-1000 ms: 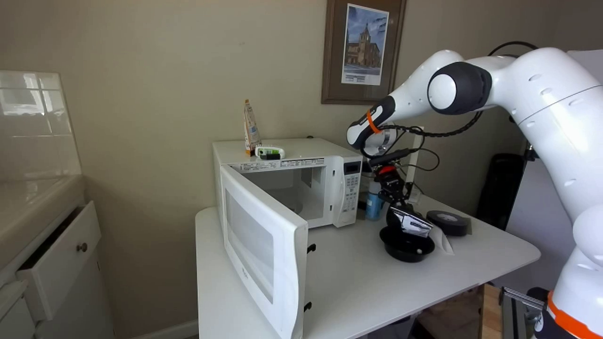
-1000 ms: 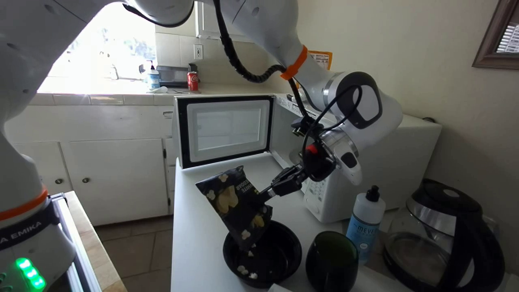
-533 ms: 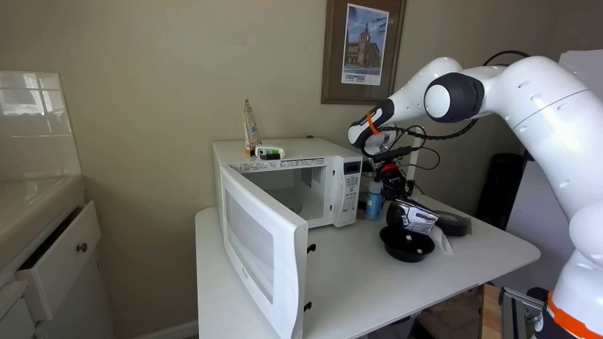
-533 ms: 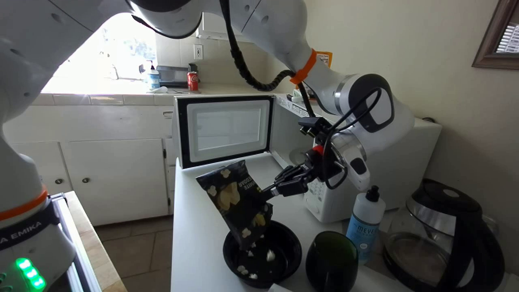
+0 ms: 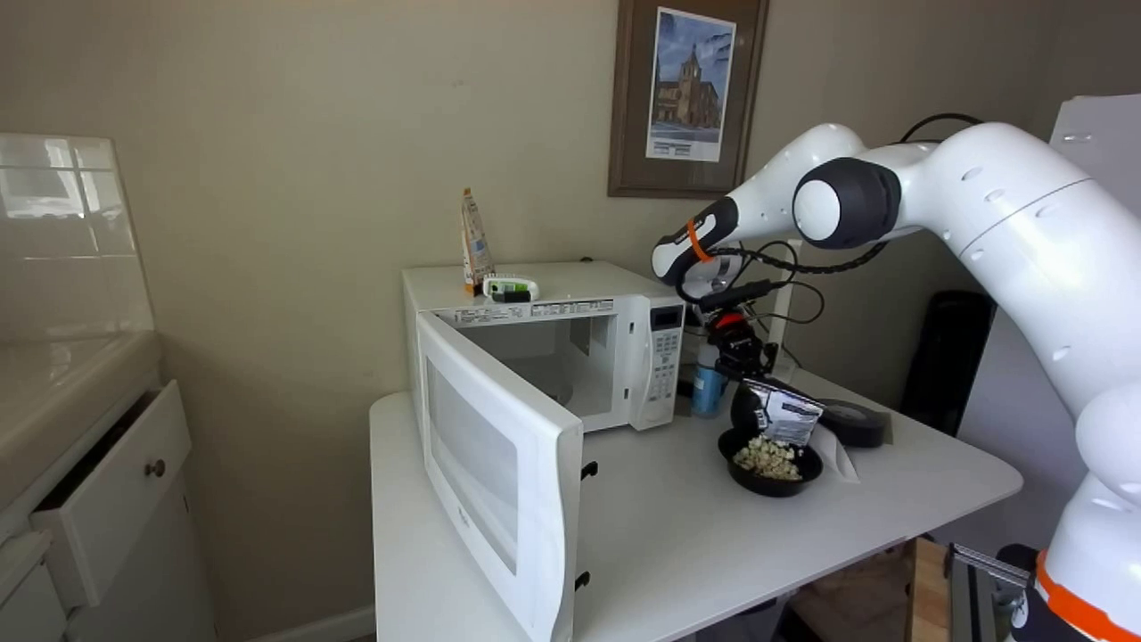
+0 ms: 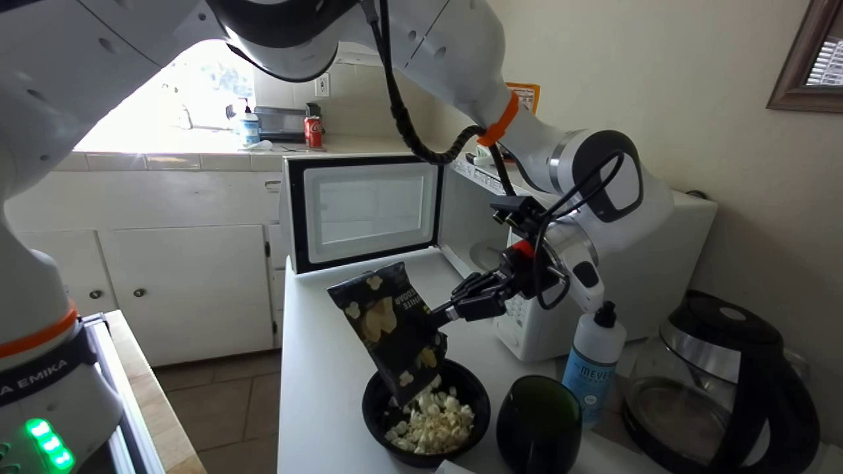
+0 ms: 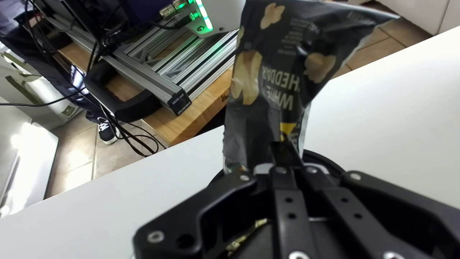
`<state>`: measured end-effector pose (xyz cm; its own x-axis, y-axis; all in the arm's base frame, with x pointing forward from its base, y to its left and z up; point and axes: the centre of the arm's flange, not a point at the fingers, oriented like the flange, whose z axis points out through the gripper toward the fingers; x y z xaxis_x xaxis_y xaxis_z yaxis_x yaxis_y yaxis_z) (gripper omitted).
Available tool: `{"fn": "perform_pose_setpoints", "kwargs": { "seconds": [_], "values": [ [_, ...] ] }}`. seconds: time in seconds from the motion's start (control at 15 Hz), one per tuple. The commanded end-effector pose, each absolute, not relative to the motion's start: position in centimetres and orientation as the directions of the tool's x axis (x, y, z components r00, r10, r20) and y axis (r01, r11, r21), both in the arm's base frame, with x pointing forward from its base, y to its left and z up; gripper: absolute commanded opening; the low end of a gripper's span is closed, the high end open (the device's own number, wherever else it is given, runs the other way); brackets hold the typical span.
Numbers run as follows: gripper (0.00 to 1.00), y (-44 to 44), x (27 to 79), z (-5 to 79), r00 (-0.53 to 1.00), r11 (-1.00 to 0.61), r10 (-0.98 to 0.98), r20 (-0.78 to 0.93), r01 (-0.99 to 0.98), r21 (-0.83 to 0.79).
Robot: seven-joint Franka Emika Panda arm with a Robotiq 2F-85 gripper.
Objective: Empty the popcorn packet into the black bowl
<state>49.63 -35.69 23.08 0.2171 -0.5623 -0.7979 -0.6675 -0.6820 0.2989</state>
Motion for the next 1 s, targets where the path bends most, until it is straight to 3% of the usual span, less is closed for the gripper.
{"fn": "perform_pose_setpoints", "kwargs": {
  "seconds": [0.0, 0.93],
  "values": [
    [0.00, -35.1, 50.5, 23.5, 0.239, -0.698, -0.541, -0.807, -0.663, 0.271],
    [0.00, -31.9, 48.4, 26.4, 0.077, -0.303, -0.900, -0.429, -0.819, 0.487]
  ]
}}
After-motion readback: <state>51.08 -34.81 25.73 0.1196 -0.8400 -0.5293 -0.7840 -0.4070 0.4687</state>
